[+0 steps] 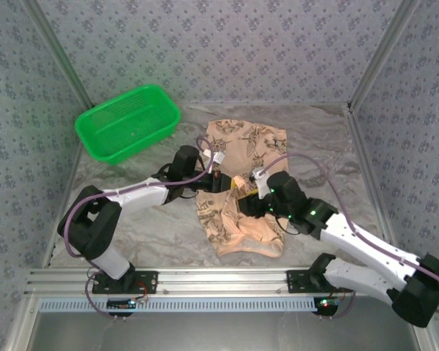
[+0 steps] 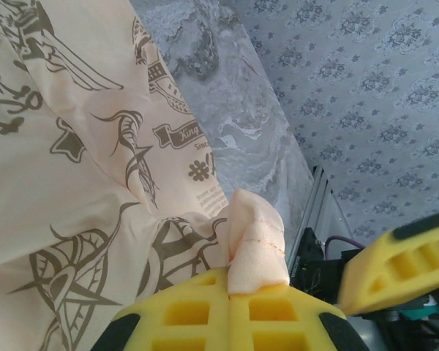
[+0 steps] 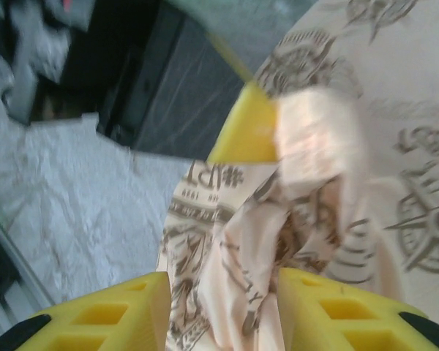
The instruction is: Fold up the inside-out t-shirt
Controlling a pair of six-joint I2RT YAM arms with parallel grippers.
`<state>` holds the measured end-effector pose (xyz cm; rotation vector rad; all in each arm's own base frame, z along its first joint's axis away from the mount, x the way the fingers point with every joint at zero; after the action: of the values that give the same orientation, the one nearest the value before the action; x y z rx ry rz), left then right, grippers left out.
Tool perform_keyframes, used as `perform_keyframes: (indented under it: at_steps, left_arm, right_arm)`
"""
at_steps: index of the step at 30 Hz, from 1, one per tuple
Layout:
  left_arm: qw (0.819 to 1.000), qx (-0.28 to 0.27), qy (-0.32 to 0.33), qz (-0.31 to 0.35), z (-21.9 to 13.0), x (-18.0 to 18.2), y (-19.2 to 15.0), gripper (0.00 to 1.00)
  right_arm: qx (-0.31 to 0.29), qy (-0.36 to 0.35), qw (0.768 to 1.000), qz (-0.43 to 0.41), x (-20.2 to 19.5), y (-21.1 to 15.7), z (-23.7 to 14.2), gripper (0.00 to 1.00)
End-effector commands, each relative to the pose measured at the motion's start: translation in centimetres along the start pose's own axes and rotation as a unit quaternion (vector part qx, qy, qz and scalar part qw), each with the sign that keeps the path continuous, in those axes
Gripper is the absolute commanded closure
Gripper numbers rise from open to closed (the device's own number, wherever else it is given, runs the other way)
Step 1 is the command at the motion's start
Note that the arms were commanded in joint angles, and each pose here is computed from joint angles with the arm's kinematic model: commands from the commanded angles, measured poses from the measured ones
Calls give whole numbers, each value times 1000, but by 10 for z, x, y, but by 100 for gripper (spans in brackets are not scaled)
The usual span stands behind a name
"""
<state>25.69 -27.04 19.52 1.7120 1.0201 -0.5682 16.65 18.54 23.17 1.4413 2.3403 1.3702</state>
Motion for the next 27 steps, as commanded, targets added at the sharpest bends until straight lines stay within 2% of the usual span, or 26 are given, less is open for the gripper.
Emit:
perform_keyframes:
  at_steps: [1,7,10,14,19,25,27]
  left_arm:
    - [1000,9,-21,-10,-3,-14,8,100]
    - [1000,13,-18,-15,-1,-13,9,100]
    - [1000,12,-18,-21,0,-11,8,100]
    - [999,15,-18,-28,2,-8,8,100]
    - [999,12,-20,-31,4,-7,9,100]
    - [999,12,-28,-44,7,-6,11,100]
    - [998,10,-30,-47,8,-6,11,100]
  right_arm:
    - [25,-27,999,15,-4,-9,23,54]
    - [23,-111,989,94,-29,-15,51,51]
    - [16,-126,985,120,-41,-14,57,47]
    - [26,-140,979,143,-48,-15,70,46]
    - [29,-173,972,157,-58,-21,81,53]
    - [22,-159,972,173,-60,-20,90,66]
    - [23,-151,965,213,-60,-21,92,67]
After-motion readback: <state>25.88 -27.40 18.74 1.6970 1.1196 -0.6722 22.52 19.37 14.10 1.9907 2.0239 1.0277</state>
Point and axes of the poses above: each hand's point on the last joint's axis, 136 mm out from that joint toward the fingers, its own z axis out along the fingers, its own x axis along the line the jaws close on, y = z × x, the point moved 9 cm from there along -z, back along the fingers, and after that the axes turned 4 degrees about z, right-handed, at the moved point
